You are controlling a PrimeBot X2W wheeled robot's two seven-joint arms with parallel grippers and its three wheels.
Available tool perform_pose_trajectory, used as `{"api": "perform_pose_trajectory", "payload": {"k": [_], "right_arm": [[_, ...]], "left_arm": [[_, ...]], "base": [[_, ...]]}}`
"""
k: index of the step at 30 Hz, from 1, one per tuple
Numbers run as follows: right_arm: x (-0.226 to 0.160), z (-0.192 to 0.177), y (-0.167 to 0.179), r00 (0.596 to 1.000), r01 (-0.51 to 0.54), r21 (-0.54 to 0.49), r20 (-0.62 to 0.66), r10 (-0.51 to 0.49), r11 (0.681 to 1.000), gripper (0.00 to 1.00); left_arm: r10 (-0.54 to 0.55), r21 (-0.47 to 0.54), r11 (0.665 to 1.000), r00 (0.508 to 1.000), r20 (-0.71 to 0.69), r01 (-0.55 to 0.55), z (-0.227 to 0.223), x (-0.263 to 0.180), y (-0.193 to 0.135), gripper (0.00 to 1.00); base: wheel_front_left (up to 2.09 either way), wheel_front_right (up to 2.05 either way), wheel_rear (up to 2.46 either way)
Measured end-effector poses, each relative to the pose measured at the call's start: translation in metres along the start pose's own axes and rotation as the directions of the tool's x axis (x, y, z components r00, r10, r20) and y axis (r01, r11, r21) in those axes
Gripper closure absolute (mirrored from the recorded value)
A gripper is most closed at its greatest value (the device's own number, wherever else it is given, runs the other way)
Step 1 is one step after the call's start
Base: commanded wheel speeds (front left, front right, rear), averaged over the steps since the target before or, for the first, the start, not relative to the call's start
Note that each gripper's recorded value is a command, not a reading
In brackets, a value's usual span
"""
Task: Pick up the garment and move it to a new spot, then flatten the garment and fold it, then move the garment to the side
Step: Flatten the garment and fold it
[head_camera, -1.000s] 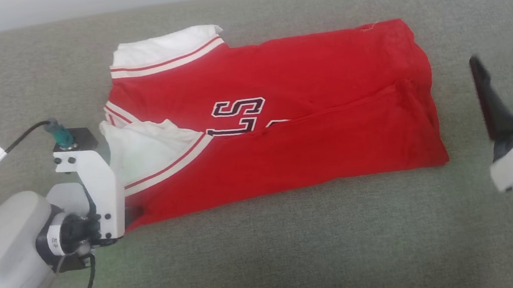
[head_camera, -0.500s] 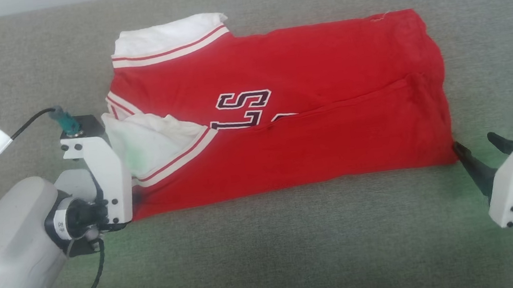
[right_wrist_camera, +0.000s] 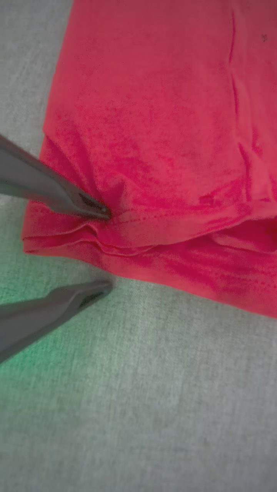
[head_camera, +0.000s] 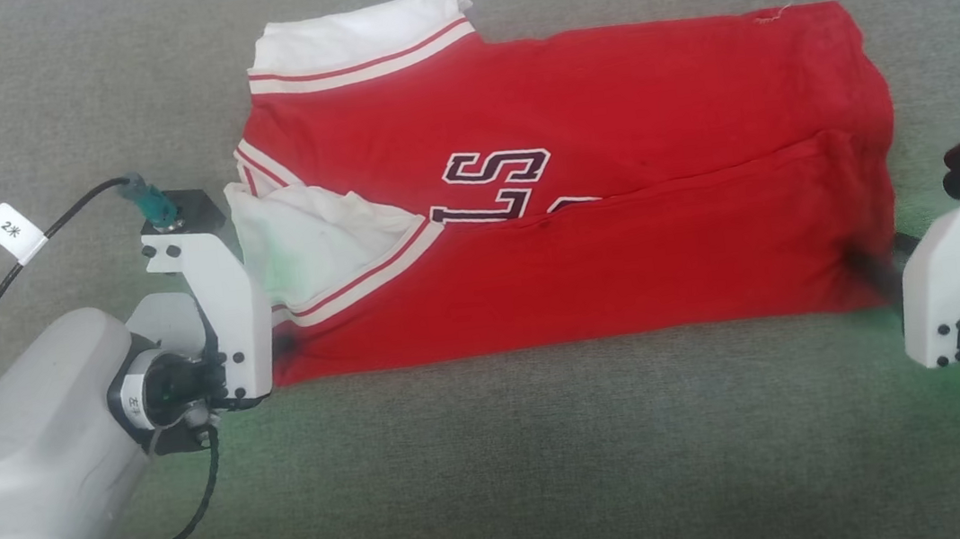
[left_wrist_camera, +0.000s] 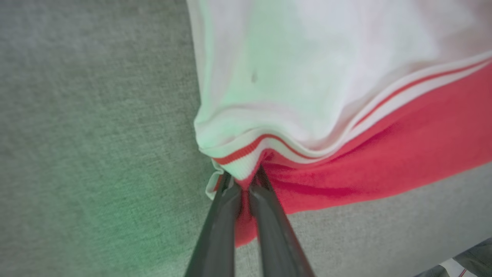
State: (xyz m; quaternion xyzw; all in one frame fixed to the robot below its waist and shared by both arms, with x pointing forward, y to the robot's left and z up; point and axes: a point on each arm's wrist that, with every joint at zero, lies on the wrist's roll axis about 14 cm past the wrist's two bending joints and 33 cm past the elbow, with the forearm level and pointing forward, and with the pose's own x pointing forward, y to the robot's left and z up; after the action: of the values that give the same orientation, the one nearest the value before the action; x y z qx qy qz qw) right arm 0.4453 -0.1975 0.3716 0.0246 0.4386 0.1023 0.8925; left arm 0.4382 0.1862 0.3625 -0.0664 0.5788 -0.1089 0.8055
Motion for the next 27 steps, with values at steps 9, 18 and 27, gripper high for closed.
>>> {"api": "perform_pose_trajectory", "payload": {"k": [9, 18, 27], "right_arm": [[0.005, 0.008, 0.003, 1.000, -0.011, -0.049, -0.012, 0.011, 0.999, 1.00], [-0.013, 0.015, 0.004, 1.000, -0.020, -0.118, -0.003, 0.020, 0.993, 1.00], [-0.036, 0.011, 0.010, 0.999, -0.037, -0.149, -0.017, 0.035, 0.988, 1.00]], "left_arm": [[0.002, -0.002, 1.000, 1.000, 0.026, -0.002, 0.000, -0.004, 0.003, 1.00], [0.022, 0.043, 0.999, 0.998, 0.064, -0.025, 0.001, -0.027, 0.003, 1.00], [0.029, 0.093, 0.995, 0.996, 0.084, -0.037, -0.017, -0.054, -0.004, 1.00]], "base": [[0.00, 0.00, 0.00], [0.00, 0.00, 0.00], [0.00, 0.00, 0.00]]}}
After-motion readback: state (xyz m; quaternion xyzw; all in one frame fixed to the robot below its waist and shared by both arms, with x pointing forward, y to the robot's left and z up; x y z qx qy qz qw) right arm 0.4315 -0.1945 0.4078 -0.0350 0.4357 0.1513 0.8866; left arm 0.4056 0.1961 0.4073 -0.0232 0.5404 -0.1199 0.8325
